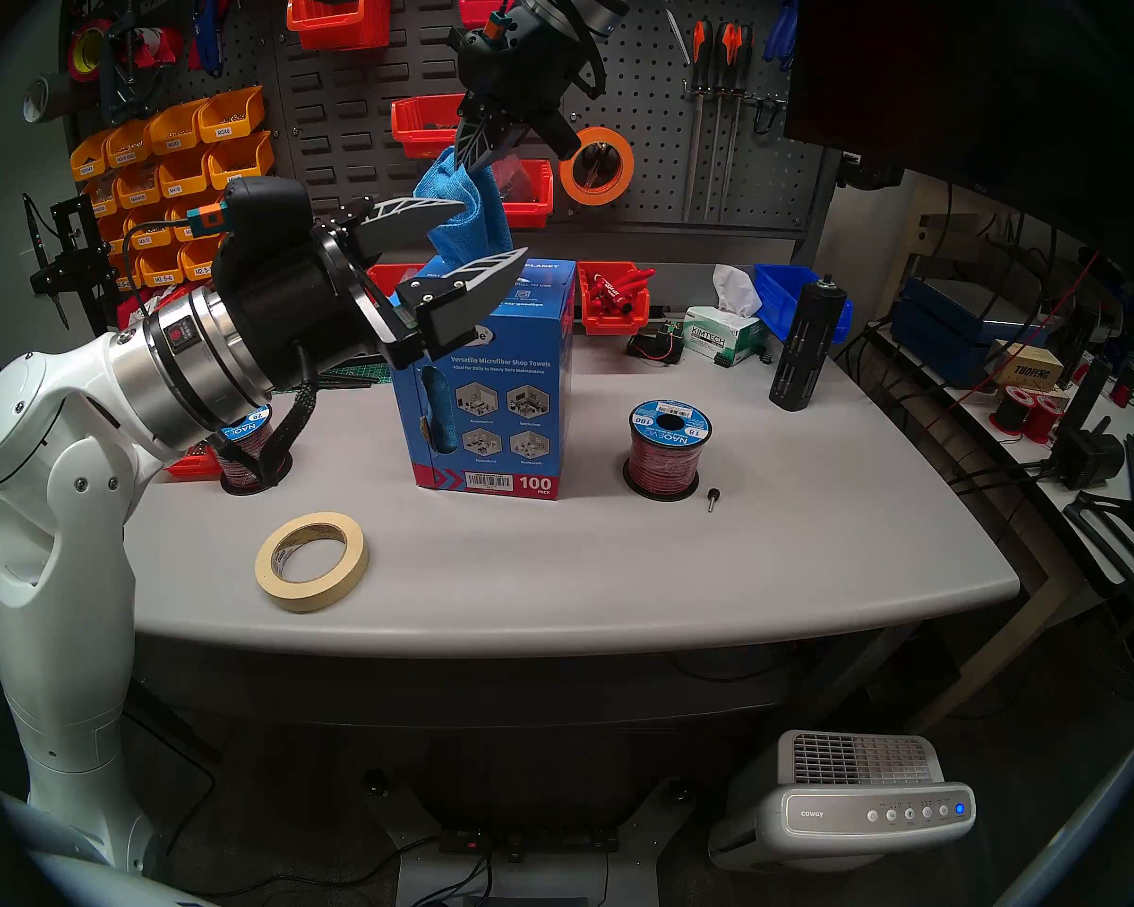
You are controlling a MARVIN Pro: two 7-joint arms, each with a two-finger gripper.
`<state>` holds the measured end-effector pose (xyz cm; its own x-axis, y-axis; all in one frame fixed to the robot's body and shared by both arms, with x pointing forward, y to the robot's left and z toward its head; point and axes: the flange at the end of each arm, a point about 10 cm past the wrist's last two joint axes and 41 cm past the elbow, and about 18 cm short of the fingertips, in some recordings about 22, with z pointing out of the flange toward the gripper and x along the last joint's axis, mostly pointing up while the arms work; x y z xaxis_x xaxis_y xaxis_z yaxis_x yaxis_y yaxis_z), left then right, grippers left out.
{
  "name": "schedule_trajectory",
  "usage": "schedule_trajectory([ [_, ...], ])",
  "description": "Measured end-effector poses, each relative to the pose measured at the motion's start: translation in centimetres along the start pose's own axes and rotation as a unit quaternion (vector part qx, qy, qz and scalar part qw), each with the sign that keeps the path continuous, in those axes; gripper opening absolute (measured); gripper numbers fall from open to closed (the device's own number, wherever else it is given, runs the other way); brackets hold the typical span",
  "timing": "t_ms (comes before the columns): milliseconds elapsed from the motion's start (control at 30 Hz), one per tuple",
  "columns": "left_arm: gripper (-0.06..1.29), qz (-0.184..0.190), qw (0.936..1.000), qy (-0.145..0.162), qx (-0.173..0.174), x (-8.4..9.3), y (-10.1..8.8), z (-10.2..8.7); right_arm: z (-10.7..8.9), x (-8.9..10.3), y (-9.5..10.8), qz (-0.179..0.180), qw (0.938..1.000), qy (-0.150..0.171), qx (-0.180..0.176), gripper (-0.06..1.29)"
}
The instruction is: Take out a shop towel
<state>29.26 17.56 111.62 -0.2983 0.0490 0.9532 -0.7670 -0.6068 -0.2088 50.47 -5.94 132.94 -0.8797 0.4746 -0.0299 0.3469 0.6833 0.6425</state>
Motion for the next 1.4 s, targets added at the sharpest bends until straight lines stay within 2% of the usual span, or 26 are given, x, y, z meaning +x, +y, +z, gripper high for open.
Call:
schedule_trajectory([
  [200, 1.26, 0.001, 1.0, -0.001, 0.002, 0.0, 0.0, 0.0, -0.4, 0.2, 0.5, -0.003, 0.9999, 0.001, -0.01, -0.04],
  [633, 1.26, 0.002, 1.0, -0.002, 0.004, -0.2, -0.1, 0.1, -3.1, 0.1, 1.9, -0.017, 0.9978, 0.002, -0.064, -0.04],
  [1033, 1.26, 0.0, 1.0, -0.003, -0.002, -0.4, 0.2, 0.4, -5.5, -0.7, 2.2, -0.028, 0.9931, 0.003, -0.114, -0.04],
  [1400, 1.26, -0.002, 1.0, -0.004, -0.007, -0.7, 0.5, 0.8, -7.9, -1.2, 2.7, -0.04, 0.9861, 0.002, -0.161, -0.04],
])
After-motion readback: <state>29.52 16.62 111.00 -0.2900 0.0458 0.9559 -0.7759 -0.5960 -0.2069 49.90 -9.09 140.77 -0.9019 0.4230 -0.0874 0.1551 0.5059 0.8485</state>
